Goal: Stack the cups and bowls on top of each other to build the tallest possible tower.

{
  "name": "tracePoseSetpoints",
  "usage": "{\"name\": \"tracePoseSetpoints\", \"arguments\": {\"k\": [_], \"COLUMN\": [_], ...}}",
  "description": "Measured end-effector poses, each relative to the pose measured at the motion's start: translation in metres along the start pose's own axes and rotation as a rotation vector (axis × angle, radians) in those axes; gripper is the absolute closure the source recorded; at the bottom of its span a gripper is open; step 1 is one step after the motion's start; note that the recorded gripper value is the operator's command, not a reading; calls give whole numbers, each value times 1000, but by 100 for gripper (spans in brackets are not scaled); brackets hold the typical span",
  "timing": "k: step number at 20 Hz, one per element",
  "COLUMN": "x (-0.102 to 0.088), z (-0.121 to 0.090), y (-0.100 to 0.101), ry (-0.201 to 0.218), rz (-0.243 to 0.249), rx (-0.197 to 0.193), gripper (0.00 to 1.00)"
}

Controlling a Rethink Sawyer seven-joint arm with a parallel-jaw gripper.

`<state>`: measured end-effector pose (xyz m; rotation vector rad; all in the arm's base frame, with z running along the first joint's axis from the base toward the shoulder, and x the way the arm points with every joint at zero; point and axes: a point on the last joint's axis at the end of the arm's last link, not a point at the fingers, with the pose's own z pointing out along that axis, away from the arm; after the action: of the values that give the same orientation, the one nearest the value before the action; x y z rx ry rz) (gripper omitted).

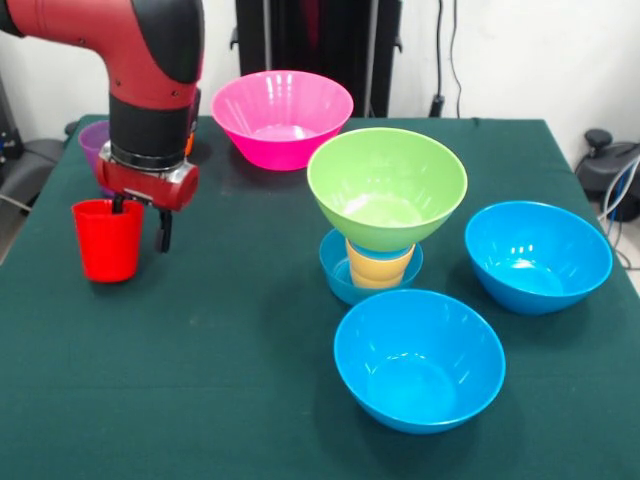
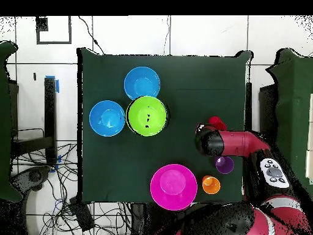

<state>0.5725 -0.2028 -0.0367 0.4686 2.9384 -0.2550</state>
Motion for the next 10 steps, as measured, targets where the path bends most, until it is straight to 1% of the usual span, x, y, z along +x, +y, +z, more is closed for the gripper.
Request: {"name": "tracePoseSetpoints", "arguments": {"k": [1, 5, 6, 10], "x": [5, 5, 2, 0], "z": [3, 4, 0, -3], "y": [-3, -5, -8, -13], "ry": [1, -6, -20, -31], "rz": [-4, -7, -8, -7], "rx": [8, 14, 20, 28], "gripper": [100, 100, 100, 100]}}
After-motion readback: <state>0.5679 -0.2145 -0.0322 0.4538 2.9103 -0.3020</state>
